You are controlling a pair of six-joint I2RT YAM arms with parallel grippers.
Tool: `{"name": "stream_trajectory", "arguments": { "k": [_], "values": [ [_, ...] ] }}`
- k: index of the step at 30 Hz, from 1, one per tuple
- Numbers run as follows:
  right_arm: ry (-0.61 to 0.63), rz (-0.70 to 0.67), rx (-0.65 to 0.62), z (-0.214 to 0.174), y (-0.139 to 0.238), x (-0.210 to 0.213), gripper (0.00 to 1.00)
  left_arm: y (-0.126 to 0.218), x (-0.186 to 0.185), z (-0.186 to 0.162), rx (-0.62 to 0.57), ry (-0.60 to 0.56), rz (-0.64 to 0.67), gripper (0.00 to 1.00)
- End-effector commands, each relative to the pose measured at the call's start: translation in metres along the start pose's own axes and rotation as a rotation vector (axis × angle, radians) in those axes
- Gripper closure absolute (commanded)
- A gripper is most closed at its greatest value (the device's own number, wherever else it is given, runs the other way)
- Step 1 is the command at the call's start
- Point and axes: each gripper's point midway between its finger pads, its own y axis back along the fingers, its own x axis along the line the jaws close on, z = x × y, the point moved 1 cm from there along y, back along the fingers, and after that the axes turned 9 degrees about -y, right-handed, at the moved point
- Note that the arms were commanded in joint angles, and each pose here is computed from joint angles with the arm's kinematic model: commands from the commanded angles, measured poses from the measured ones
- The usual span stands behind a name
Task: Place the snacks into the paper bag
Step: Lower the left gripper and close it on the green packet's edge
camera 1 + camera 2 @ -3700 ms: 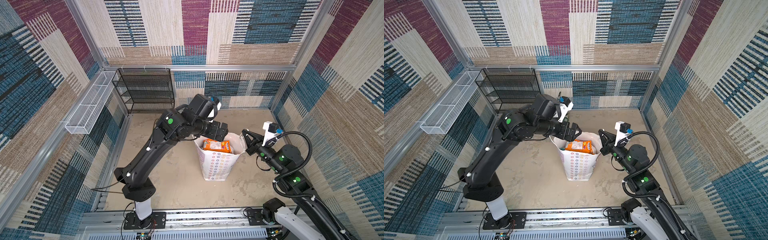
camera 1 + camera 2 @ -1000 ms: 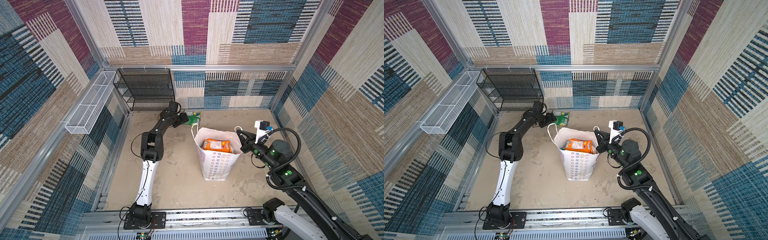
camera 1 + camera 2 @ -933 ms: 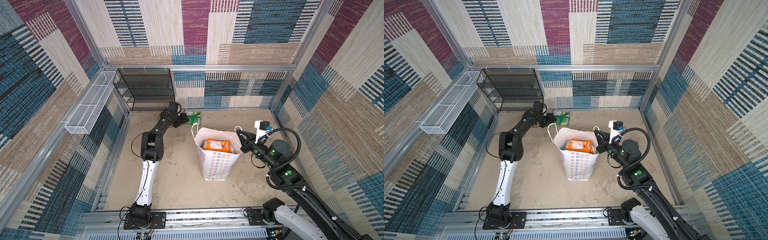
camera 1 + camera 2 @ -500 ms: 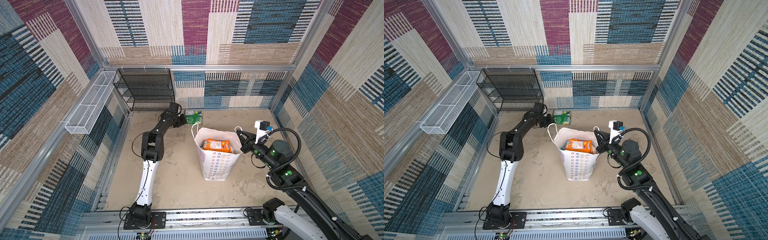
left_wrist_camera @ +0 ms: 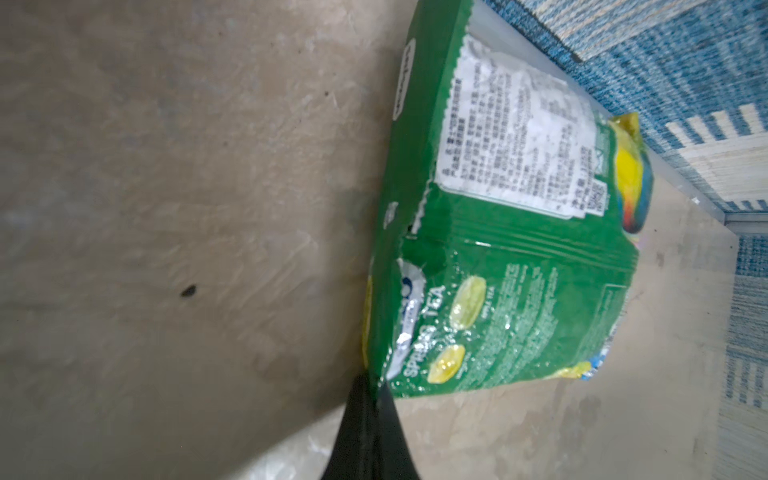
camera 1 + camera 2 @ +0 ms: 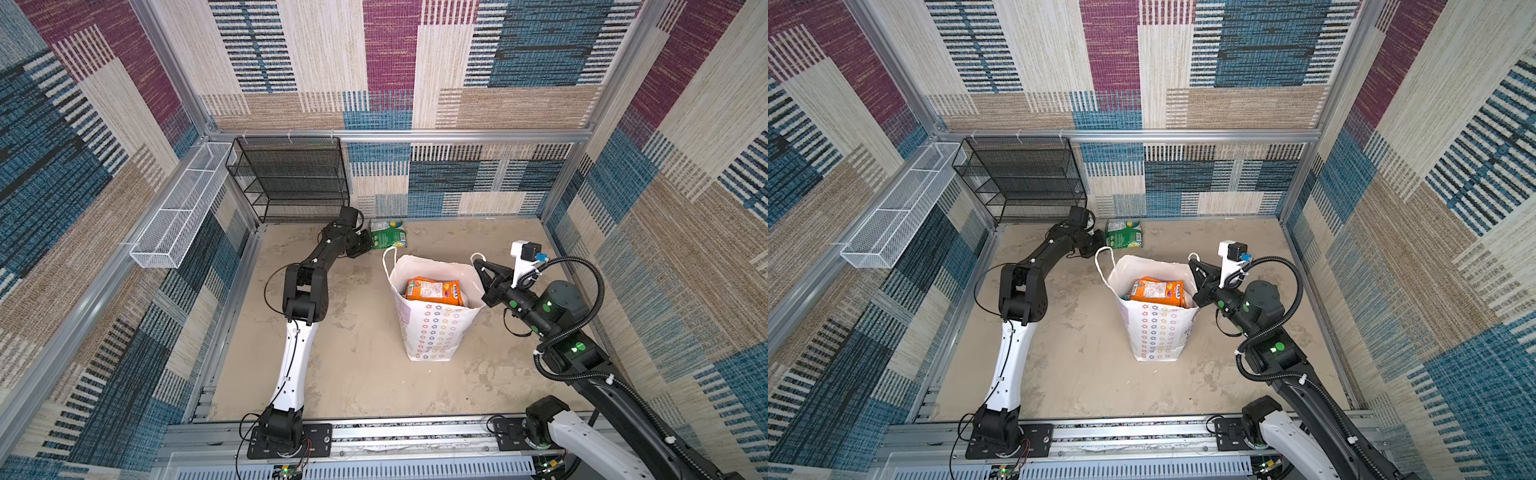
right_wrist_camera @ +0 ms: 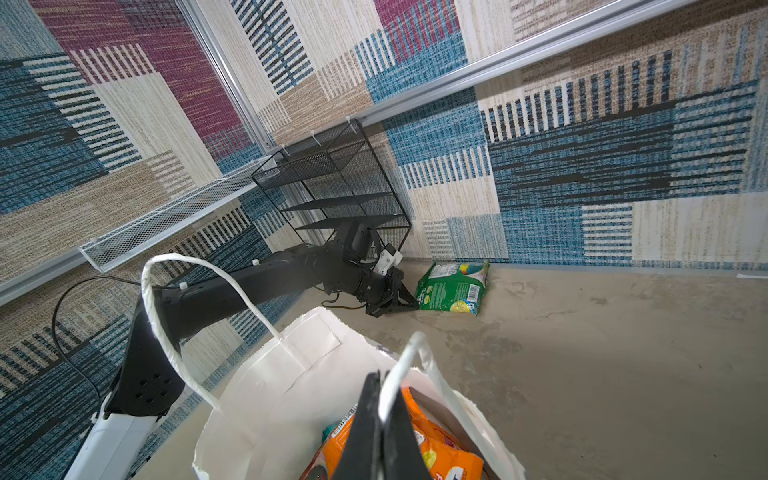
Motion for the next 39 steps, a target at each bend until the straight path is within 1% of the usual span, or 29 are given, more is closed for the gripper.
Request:
{"name": "stream_trajectory", "arguments": {
  "k": [1,6,10,15,17,20,23,24,25,26,28,29,30,31,34,39],
  "values": [
    [0.000,0.014,-0.030,0.008,0.001,0.004,1.00,0.020,-0.003,-0.002,-0.011,0.065,-0.007,1.00],
    [0.001,0.015,-0.032,0.008,0.003,0.005,1.00,0.056,-0.009,-0.018,-0.064,0.117,-0.036,1.00],
    [0.002,0.016,-0.034,0.009,0.003,0.006,1.00,0.084,-0.003,-0.046,-0.104,0.164,-0.038,1.00],
    [0.000,0.013,-0.033,0.008,0.003,0.005,1.00,0.119,0.007,-0.091,-0.138,0.188,-0.024,1.00],
    [0.001,0.016,-0.033,0.008,0.003,0.005,1.00,0.134,0.018,-0.114,-0.140,0.207,0.010,1.00],
    [0.001,0.013,-0.037,0.009,0.003,0.005,1.00,0.160,0.031,-0.142,-0.189,0.220,0.040,1.00],
    [0.001,0.012,-0.037,0.009,0.003,0.005,1.00,0.186,0.043,-0.168,-0.207,0.224,0.089,0.99],
    [0.002,0.013,-0.039,0.010,0.004,0.005,1.00,0.193,0.045,-0.175,-0.213,0.224,0.098,0.96],
    [0.003,0.013,-0.039,0.010,0.004,0.005,1.00,0.199,0.047,-0.182,-0.217,0.221,0.104,0.85],
    [0.002,0.014,-0.039,0.010,0.004,0.005,1.00,0.207,0.051,-0.188,-0.219,0.215,0.122,0.69],
    [0.003,0.014,-0.040,0.010,0.004,0.006,1.00,0.220,0.059,-0.196,-0.215,0.199,0.181,0.44],
    [0.002,0.014,-0.041,0.010,0.004,0.006,1.00,0.227,0.062,-0.197,-0.222,0.190,0.206,0.34],
    [0.001,0.013,-0.040,0.010,0.004,0.005,1.00,0.232,0.064,-0.198,-0.225,0.177,0.230,0.25],
    [0.000,0.016,-0.038,0.010,0.004,0.006,1.00,0.237,0.067,-0.198,-0.226,0.168,0.251,0.20],
    [0.001,0.015,-0.038,0.010,0.004,0.006,1.00,0.240,0.065,-0.194,-0.206,0.130,0.275,0.13],
    [0.001,0.010,-0.040,0.010,0.004,0.005,1.00,0.221,0.056,-0.187,-0.090,0.106,0.267,0.12]
  ]
}}
